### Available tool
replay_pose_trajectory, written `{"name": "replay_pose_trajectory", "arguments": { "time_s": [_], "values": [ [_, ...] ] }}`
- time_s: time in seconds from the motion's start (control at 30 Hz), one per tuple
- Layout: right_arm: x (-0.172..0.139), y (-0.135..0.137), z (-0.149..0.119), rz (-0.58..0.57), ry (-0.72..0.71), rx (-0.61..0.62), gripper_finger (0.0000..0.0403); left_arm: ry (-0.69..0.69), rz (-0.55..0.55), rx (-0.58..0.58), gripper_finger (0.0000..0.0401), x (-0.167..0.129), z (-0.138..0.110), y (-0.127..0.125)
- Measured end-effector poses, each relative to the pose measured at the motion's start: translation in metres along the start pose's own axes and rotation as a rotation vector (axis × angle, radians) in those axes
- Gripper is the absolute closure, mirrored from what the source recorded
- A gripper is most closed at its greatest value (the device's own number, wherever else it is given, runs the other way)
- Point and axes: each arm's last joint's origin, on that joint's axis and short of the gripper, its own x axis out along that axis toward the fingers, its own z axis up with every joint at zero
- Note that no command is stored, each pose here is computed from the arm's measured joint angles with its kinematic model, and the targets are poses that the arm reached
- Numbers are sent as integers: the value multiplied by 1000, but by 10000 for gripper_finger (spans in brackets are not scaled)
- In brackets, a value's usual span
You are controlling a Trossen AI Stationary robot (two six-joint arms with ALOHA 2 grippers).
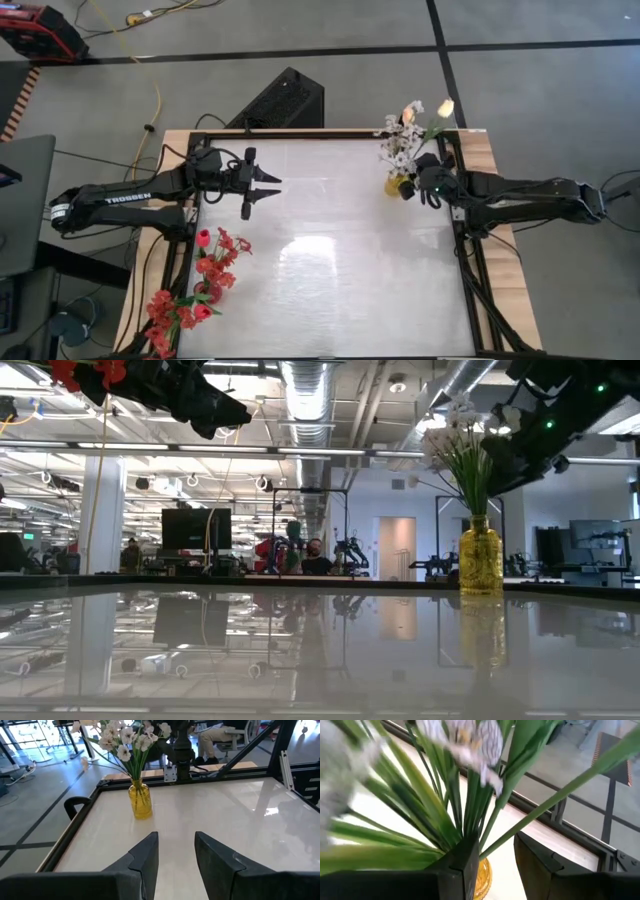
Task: Sort flowers into vase by color
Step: Put the white tulip into the yellow vase
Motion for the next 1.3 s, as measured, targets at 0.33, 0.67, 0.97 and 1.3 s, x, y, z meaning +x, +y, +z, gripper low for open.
{"name": "replay_pose_trajectory", "arguments": {
  "time_s": [0.33,0.67,0.97,1.3],
  "values": [
    [-15,-6,13,72,113,-6,253,0,0,0,285,0,0,0],
    [-34,-27,10,25,130,107,253,-2,-14,0,285,0,0,0],
    [-53,-46,24,41,-92,257,253,-2,-19,5,285,0,0,-1],
    [-34,-41,26,15,-137,294,253,-3,-32,-3,285,0,0,-1]
  ]
}}
